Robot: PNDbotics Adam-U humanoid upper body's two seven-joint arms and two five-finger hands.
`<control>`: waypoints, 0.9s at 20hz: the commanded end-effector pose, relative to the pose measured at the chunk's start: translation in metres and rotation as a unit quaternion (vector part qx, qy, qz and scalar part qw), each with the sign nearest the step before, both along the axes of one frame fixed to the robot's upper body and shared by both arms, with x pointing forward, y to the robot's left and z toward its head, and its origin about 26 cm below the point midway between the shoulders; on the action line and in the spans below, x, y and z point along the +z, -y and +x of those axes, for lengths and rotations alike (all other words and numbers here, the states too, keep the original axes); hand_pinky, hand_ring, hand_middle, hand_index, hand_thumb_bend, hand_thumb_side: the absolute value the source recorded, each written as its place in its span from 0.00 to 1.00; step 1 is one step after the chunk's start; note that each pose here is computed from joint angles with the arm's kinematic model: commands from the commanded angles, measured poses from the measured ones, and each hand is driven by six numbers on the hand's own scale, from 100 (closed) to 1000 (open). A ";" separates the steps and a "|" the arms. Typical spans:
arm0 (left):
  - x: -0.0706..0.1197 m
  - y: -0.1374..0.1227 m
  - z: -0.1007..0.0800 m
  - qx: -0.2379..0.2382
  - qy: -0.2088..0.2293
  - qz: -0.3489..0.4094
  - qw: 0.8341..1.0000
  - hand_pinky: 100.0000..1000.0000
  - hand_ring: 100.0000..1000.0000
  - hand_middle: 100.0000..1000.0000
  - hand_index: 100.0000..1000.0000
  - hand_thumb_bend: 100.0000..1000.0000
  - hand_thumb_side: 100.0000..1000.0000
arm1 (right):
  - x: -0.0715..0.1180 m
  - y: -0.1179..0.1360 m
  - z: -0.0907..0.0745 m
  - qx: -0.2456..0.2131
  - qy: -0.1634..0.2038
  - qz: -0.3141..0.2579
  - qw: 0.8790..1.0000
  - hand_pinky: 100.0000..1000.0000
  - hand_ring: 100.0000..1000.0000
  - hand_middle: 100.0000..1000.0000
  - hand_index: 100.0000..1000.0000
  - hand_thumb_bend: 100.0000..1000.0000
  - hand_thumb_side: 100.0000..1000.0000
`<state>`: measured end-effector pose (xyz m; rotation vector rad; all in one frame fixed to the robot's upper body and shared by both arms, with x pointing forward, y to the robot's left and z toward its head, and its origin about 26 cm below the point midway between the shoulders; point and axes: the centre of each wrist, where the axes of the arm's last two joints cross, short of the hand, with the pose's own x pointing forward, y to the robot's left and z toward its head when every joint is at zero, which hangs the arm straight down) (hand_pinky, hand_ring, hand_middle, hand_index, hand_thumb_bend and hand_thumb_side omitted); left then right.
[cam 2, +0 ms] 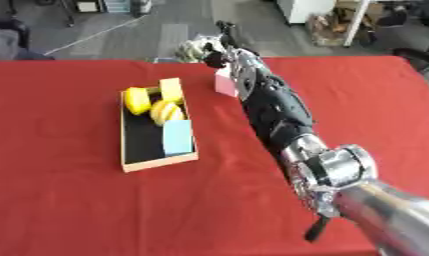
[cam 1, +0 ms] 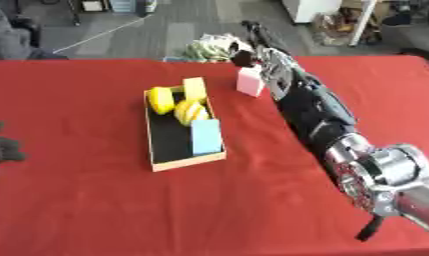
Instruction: Pick up objects on the table and place them in the box.
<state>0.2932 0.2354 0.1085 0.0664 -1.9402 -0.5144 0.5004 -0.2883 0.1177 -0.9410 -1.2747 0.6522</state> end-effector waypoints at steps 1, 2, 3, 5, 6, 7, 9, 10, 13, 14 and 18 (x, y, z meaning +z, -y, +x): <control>0.007 -0.005 0.001 0.002 0.014 0.010 1.000 0.77 0.57 0.56 0.86 0.00 0.71 | 0.007 0.014 0.001 -0.008 -0.007 0.006 1.000 0.91 0.96 0.97 1.00 0.00 0.56; 0.008 -0.005 0.001 0.001 0.015 0.010 1.000 0.77 0.57 0.56 0.86 0.00 0.71 | 0.004 0.015 0.000 -0.001 -0.017 0.003 1.000 0.92 0.97 0.98 1.00 0.00 0.59; 0.008 -0.005 0.001 0.000 0.015 0.010 1.000 0.77 0.57 0.56 0.86 0.00 0.71 | 0.001 0.016 0.000 0.005 -0.025 -0.001 1.000 0.93 0.97 0.98 1.00 0.00 0.61; 0.008 -0.005 0.001 0.000 0.015 0.010 1.000 0.77 0.57 0.56 0.86 0.00 0.71 | -0.002 0.016 -0.001 0.020 -0.037 -0.003 0.999 0.94 0.98 0.98 1.00 0.00 0.66; 0.008 -0.005 0.001 0.000 0.016 0.010 1.000 0.77 0.57 0.56 0.86 0.00 0.71 | -0.003 0.017 -0.001 0.028 -0.041 -0.004 0.999 0.95 0.98 0.99 1.00 0.00 0.63; 0.008 -0.005 0.001 0.001 0.016 0.010 1.000 0.77 0.57 0.56 0.86 0.00 0.71 | -0.004 0.017 -0.001 0.034 -0.044 -0.008 0.998 0.96 0.98 0.99 1.00 0.00 0.60; 0.008 -0.005 0.001 0.000 0.016 0.010 1.000 0.77 0.57 0.56 0.86 0.00 0.71 | -0.004 0.018 -0.002 0.041 -0.045 -0.018 0.998 0.96 0.99 0.99 1.00 0.00 0.58; 0.008 -0.004 0.001 -0.001 0.016 0.011 1.000 0.77 0.57 0.56 0.86 0.00 0.71 | -0.004 0.018 -0.002 0.042 -0.044 -0.024 0.998 0.96 0.99 0.99 1.00 0.00 0.51; 0.008 -0.005 0.001 0.000 0.017 0.011 1.000 0.78 0.57 0.56 0.86 0.00 0.71 | -0.002 0.017 -0.002 0.044 -0.038 -0.054 0.997 0.98 1.00 1.00 1.00 0.00 0.42; 0.008 -0.004 0.001 -0.001 0.017 0.011 1.000 0.78 0.57 0.56 0.86 0.00 0.71 | -0.003 0.017 -0.002 0.046 -0.040 -0.066 0.996 0.99 1.00 1.00 1.00 0.00 0.39; 0.008 -0.004 0.001 -0.001 0.018 0.011 1.000 0.78 0.56 0.56 0.86 0.00 0.71 | -0.009 0.016 -0.003 0.065 -0.072 -0.105 0.990 0.98 1.00 1.00 1.00 0.00 0.35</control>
